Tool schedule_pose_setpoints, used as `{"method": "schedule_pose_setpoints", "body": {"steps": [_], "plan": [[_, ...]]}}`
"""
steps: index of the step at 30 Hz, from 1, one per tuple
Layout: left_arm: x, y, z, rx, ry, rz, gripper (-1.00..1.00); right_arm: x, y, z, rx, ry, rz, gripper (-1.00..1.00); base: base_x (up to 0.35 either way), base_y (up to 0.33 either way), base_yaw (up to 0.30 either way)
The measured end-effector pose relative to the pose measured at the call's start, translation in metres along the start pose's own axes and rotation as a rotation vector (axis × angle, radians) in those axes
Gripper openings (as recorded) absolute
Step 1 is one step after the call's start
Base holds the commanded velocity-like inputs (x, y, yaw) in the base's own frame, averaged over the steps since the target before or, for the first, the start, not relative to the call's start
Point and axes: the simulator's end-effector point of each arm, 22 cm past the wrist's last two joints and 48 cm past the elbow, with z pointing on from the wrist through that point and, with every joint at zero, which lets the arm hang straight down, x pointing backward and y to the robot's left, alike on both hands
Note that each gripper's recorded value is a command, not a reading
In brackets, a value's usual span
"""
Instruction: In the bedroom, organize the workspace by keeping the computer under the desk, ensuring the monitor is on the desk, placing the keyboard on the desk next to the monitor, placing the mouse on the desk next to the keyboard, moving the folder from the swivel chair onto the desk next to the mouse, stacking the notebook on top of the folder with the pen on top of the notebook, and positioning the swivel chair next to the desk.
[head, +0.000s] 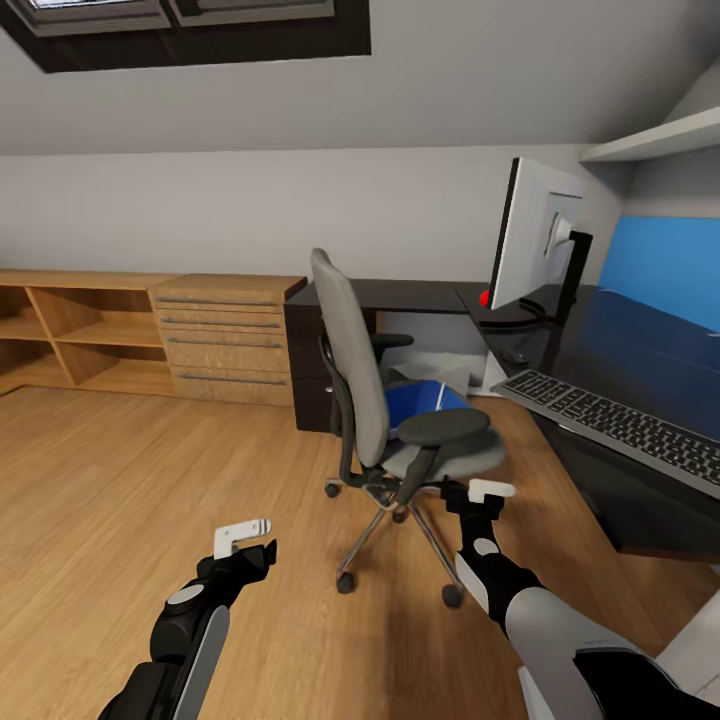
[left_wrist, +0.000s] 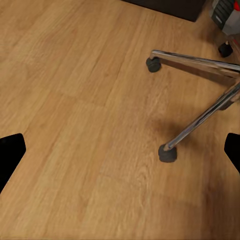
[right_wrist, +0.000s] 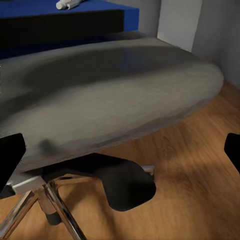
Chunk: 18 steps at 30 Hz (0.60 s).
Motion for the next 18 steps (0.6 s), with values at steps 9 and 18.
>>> {"method": "schedule_pose_setpoints", "body": {"steps": [9,18], "plan": [[-0.003,-0.001,-0.002,0.002,-0.007,0.0,1.0,-0.005,-0.003,0.0,0.01,-0.009,0.01,1.0,0.0,0.0,0.191],[-0.019,-0.004,-0.008,0.001,-0.01,0.0,1.0,-0.025,-0.001,0.002,0.002,-0.015,0.003,1.0,0.0,0.0,0.033]]}}
